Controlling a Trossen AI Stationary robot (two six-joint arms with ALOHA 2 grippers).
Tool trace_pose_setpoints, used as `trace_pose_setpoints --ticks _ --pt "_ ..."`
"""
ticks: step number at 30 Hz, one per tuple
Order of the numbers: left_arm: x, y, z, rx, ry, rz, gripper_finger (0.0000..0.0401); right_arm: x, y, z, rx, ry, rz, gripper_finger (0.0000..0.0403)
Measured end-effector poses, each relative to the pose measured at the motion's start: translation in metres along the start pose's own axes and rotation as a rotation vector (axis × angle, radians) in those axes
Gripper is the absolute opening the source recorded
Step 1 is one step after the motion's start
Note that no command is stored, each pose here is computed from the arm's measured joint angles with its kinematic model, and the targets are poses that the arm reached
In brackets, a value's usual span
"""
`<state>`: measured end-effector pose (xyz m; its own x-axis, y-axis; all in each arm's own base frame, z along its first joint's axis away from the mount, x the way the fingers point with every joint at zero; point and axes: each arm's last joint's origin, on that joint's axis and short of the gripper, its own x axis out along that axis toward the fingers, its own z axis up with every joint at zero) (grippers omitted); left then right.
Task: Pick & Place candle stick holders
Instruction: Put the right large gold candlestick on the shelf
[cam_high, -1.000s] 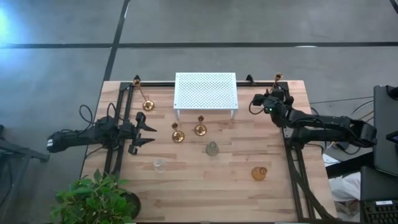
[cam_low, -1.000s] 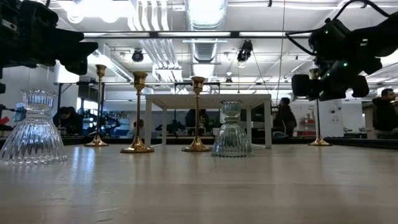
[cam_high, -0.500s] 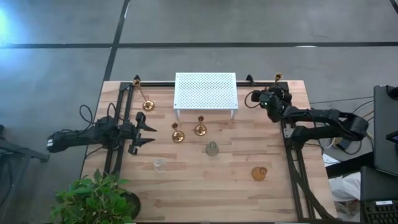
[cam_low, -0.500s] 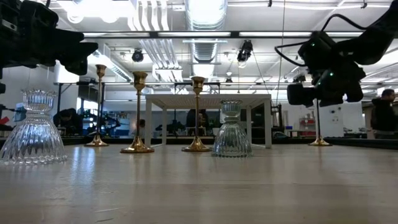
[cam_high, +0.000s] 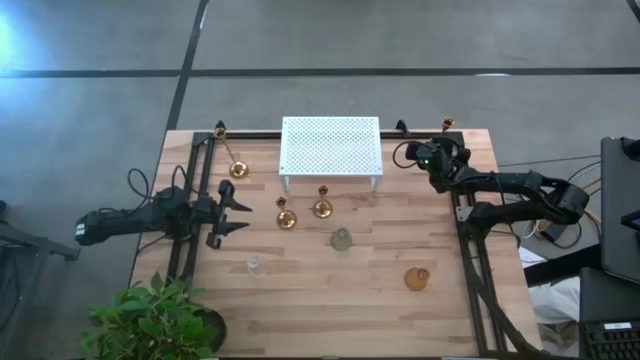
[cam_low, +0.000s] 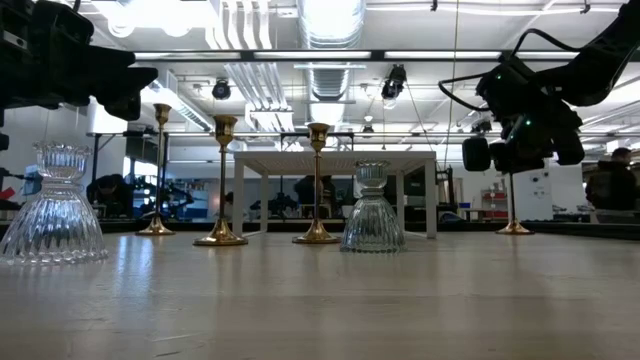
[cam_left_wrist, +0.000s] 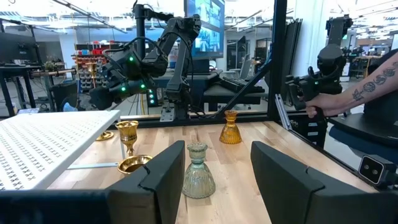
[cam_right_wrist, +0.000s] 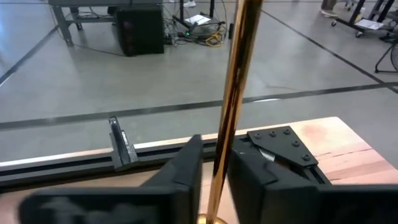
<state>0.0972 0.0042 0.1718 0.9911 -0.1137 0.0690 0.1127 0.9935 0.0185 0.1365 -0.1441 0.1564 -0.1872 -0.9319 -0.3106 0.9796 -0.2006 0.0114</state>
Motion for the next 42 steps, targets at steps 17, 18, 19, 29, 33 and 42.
trace_pose_setpoints --ticks 17,18,19,29,33,42 --pt "0.0 0.0 0.0 -0.001 0.002 -0.001 0.019 -0.003 -0.001 0.006 -0.075 0.013 0.066 0.0011" --pt "0.0 0.0 0.0 -0.001 0.003 -0.001 0.019 -0.004 -0.002 0.008 -0.077 0.005 0.071 0.0011" --pt "0.0 0.0 0.0 -0.001 0.004 -0.001 0.019 -0.006 -0.003 0.011 -0.075 -0.005 0.078 0.0011" --pt "0.0 0.0 0.0 -0.001 0.003 0.0 0.019 -0.026 -0.018 0.034 -0.039 -0.012 0.263 0.001" --pt "0.0 0.0 0.0 -0.001 0.003 0.0 0.019 -0.035 -0.025 0.045 -0.041 0.004 0.307 0.001" --pt "0.0 0.0 0.0 0.0 -0.001 0.0 0.019 -0.06 -0.032 0.1 -0.1 0.042 0.376 0.001"
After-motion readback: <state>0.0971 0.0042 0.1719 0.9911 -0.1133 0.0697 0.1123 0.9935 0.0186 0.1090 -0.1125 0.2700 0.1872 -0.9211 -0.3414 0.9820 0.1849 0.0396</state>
